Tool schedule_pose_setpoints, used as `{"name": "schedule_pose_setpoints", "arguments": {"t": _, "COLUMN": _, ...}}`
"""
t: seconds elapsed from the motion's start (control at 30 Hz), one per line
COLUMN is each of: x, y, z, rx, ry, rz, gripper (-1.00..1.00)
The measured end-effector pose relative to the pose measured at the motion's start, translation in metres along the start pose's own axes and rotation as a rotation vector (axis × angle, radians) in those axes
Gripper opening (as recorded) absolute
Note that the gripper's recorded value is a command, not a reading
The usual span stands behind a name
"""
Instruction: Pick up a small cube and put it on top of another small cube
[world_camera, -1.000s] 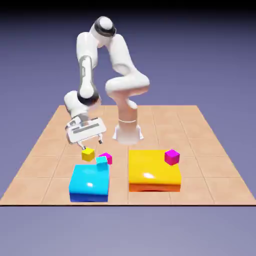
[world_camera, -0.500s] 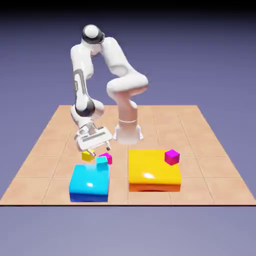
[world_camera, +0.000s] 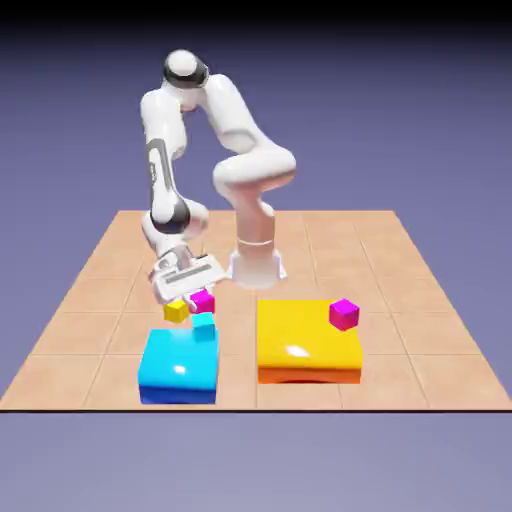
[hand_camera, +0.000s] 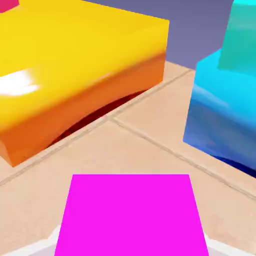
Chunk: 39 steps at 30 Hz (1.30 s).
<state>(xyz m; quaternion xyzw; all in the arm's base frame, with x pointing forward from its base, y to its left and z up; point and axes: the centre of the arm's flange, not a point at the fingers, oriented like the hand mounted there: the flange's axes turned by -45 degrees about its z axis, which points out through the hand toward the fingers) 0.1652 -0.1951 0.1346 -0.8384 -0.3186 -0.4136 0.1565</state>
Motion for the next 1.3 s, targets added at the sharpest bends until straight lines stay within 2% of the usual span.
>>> {"name": "schedule_pose_setpoints", "arguments": {"t": 0.1, "x": 0.018, "y": 0.022, "z": -0.001, "rx": 0.007, "ry": -0.032, "rz": -0.008, "gripper": -1.00}}
{"name": "schedule_pose_setpoints", "arguments": {"t": 0.23, "x": 0.075, "y": 0.041, "z": 0.034, "rx": 0.135, "ry": -0.025, "rz": -0.110, "gripper": -1.00}}
{"name": "schedule_pose_setpoints", "arguments": {"t": 0.43, "x": 0.150, "y": 0.037, "z": 0.087, "rx": 0.306, "ry": -0.020, "rz": -0.231, "gripper": -1.00}}
{"name": "schedule_pose_setpoints", "arguments": {"t": 0.67, "x": 0.239, "y": 0.000, "z": 0.143, "rx": 0.492, "ry": -0.019, "rz": -0.369, "gripper": -1.00}}
{"name": "schedule_pose_setpoints", "arguments": {"t": 0.9, "x": 0.318, "y": -0.069, "z": 0.183, "rx": 0.663, "ry": -0.016, "rz": -0.498, "gripper": -1.00}}
{"name": "schedule_pose_setpoints", "arguments": {"t": 1.23, "x": 0.289, "y": -0.109, "z": 0.232, "rx": 0.698, "ry": 0.000, "rz": -0.534, "gripper": -1.00}}
{"name": "schedule_pose_setpoints", "arguments": {"t": 1.27, "x": 0.288, "y": -0.109, "z": 0.233, "rx": 0.698, "ry": -0.001, "rz": -0.534, "gripper": 1.00}}
{"name": "schedule_pose_setpoints", "arguments": {"t": 1.3, "x": 0.288, "y": -0.109, "z": 0.233, "rx": 0.697, "ry": 0.000, "rz": -0.534, "gripper": 1.00}}
